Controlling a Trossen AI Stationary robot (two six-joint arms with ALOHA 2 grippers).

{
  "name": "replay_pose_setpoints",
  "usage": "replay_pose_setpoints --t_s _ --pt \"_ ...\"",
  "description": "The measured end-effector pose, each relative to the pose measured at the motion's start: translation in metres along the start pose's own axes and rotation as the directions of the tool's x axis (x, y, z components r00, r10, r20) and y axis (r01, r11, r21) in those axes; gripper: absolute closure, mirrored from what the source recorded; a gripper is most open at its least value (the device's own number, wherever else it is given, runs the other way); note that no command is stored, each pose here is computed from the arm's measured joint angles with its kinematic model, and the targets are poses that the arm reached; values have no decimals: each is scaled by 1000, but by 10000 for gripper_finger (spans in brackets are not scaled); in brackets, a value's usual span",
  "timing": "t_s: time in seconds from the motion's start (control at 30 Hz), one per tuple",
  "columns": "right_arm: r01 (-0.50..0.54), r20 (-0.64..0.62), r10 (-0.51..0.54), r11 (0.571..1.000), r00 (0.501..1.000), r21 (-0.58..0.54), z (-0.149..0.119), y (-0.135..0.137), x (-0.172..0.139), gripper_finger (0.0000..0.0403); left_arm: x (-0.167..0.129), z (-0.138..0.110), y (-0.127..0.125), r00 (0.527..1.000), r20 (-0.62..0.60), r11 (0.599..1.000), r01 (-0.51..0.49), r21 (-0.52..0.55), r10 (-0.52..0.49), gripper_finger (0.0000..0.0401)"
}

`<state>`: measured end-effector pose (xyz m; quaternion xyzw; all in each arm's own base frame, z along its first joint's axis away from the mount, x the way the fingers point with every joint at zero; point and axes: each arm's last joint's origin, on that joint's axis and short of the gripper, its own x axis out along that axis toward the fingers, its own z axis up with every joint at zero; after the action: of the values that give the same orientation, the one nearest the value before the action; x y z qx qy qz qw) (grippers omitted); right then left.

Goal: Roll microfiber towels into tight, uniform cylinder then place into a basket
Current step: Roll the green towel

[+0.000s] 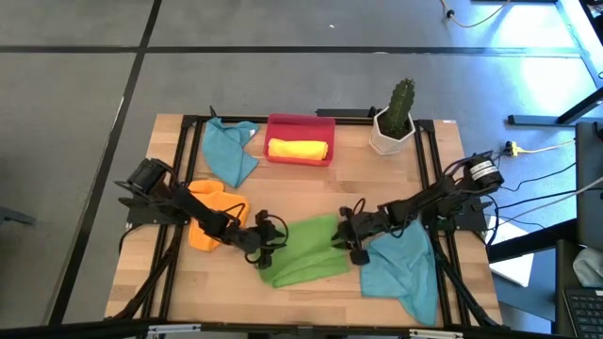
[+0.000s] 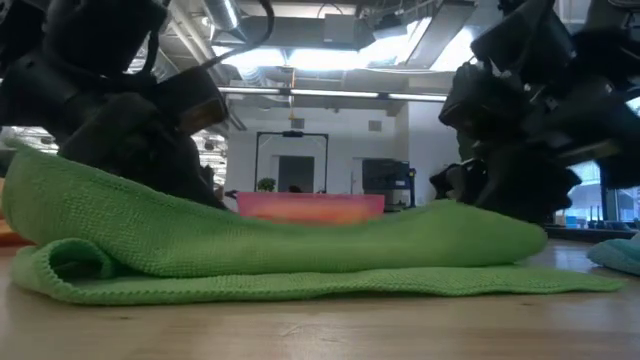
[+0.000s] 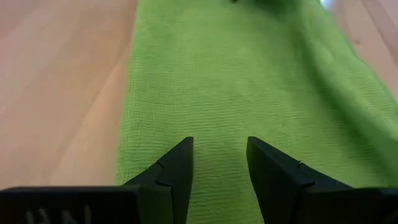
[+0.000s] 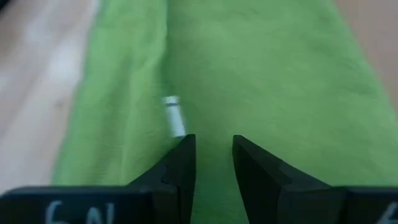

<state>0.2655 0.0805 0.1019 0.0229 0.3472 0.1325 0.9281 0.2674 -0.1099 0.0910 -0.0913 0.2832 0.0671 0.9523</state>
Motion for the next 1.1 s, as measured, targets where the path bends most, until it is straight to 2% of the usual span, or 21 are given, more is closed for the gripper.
replay_pose_setpoints --t_s 0.17,0.33,0.5,0.7,0.83,0.93,1.1 --pt "-86 0 86 996 996 -35 3 12 1 295 2 -1 5 999 -22 999 -28 -45 27 263" --pt "-175 -20 174 984 985 -42 0 27 1 295 2 -1 6 999 -15 998 -52 -44 51 263" --pt "-195 -25 194 979 981 -65 -1 36 0 295 2 0 7 995 9 994 -96 -43 96 263" --pt "-197 32 201 975 979 -99 4 38 0 295 1 1 7 995 15 995 -97 -40 97 263" --pt "-189 124 207 972 971 -139 13 39 -1 295 -6 11 1 998 44 997 -51 -54 53 263" --pt "-126 204 158 979 966 -160 20 39 -2 295 -16 25 -10 996 84 997 40 -69 -34 263" --pt "-16 252 54 989 966 -150 23 34 -2 295 -32 40 -46 978 148 989 148 -11 -145 264"
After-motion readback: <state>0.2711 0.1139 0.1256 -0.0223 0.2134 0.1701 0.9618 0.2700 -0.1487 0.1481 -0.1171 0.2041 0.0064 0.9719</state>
